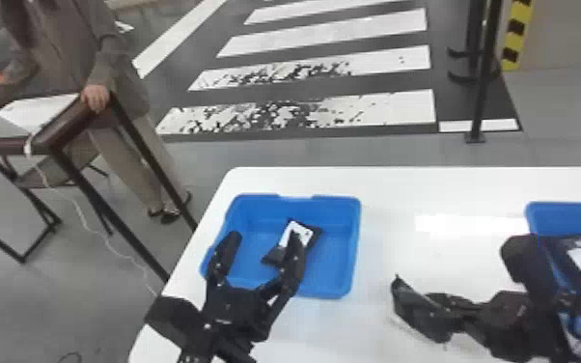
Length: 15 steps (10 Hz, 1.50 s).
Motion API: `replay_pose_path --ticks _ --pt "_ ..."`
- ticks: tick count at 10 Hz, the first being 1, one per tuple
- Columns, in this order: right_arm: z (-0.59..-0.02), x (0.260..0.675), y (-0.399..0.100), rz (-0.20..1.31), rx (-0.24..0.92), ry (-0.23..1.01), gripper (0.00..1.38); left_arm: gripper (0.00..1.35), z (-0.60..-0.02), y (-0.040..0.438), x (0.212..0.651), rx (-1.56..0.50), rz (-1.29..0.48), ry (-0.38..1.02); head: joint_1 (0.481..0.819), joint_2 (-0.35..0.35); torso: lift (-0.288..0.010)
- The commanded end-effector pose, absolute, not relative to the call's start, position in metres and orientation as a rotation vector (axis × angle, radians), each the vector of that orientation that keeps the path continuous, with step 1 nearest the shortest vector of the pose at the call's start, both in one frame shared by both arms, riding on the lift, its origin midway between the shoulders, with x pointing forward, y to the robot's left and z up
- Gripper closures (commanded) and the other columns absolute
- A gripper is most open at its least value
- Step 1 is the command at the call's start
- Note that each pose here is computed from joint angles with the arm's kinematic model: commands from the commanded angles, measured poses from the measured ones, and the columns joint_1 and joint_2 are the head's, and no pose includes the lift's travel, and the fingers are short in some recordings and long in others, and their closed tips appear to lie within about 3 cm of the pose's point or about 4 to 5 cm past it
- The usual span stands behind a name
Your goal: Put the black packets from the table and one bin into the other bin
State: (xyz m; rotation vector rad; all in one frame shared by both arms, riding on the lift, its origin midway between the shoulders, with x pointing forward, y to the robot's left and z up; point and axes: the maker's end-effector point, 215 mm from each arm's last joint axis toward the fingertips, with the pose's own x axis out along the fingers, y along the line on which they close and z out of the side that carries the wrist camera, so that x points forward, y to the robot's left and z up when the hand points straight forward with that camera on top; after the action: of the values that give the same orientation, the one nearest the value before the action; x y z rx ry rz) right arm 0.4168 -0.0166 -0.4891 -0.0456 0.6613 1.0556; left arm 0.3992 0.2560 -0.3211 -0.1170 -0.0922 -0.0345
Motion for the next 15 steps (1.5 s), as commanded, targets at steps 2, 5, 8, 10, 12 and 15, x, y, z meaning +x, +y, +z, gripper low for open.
replay_pose_path --ticks 2,5,8,10,12,15 --pt "-0.419 0.448 -0.051 0.934 -0.065 0.454 1.21 0.14 -0.321 0.256 0.399 -0.117 -0.034 -0.094 0.695 0.312 -0.11" --pt "-0.348 0.454 -0.204 0.479 -0.21 0.318 1.21 0.14 -0.322 0.259 0.397 -0.115 -0.027 -0.092 0.695 0.187 -0.11" --pt "-0.344 0.438 -0.323 0.188 -0.266 0.339 1.16 0.14 -0.321 0.261 0.396 -0.112 -0.026 -0.095 0.695 -0.007 -0.11" --pt "-0.378 0.451 -0.342 0.183 -0.238 0.392 0.43 0.14 -0.321 0.259 0.396 -0.113 -0.029 -0.095 0.695 -0.077 -0.11" --pt "-0.368 0.45 -0.331 0.219 -0.239 0.328 0.06 0.14 -0.321 0.257 0.399 -0.113 -0.035 -0.094 0.695 -0.105 -0.11" --pt "-0.336 0.426 -0.313 0.203 -0.217 0.169 0.25 0.14 -0.355 0.251 0.423 -0.086 -0.111 0.053 0.695 -0.095 -0.11"
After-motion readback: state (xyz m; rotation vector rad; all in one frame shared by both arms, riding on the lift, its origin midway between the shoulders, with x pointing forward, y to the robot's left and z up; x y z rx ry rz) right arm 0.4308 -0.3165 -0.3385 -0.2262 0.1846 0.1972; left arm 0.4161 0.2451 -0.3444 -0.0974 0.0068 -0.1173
